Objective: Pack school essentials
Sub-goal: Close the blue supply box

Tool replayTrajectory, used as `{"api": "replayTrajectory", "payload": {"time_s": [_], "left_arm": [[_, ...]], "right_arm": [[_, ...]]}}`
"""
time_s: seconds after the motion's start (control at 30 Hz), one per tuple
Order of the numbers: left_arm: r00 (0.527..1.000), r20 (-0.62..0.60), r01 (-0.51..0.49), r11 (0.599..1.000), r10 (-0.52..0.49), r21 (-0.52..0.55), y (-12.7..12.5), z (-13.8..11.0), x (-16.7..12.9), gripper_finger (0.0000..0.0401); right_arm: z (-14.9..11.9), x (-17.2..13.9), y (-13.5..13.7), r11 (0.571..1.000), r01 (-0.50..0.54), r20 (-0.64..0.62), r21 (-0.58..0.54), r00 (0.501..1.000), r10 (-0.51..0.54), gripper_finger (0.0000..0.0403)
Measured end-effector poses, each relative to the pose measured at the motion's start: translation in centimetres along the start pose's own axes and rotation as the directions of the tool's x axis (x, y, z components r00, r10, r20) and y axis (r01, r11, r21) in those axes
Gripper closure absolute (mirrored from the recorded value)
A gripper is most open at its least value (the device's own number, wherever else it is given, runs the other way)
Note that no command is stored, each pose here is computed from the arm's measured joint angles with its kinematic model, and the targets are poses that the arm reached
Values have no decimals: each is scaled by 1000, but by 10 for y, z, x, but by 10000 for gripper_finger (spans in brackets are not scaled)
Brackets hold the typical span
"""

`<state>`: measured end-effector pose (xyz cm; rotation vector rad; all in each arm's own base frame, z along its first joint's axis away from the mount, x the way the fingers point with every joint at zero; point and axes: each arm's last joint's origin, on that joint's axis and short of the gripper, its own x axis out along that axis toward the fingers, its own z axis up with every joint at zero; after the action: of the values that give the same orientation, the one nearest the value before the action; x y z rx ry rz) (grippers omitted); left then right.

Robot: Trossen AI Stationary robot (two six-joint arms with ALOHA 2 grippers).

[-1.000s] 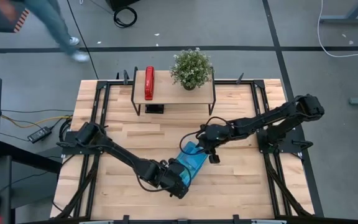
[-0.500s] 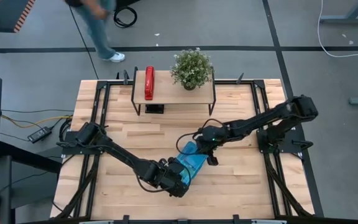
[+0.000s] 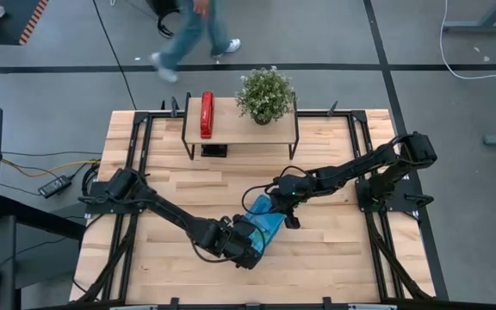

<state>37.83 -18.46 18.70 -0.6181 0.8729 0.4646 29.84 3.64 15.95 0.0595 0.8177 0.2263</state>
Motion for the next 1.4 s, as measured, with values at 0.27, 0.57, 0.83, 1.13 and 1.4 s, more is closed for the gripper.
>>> {"api": "replayTrajectory", "payload": {"time_s": [0.27,0.57,0.83,1.13,1.4], "left_arm": [[999,-10,-53,999,53,9,11,3,7,395],[996,-49,-67,989,74,135,18,5,9,393],[990,-63,-102,956,123,274,31,21,17,392],[976,-55,-169,897,210,409,54,50,28,397],[977,-80,-148,897,199,417,63,64,28,385]], "right_arm": [[-3,0,3,998,-17,-32,68,999,19,397],[-5,2,17,961,-14,-52,275,998,29,397],[-6,5,39,906,-21,-32,422,999,38,397],[-11,6,67,886,-4,-22,464,1000,16,397],[-10,4,69,894,15,-12,448,1000,-11,397]]}}
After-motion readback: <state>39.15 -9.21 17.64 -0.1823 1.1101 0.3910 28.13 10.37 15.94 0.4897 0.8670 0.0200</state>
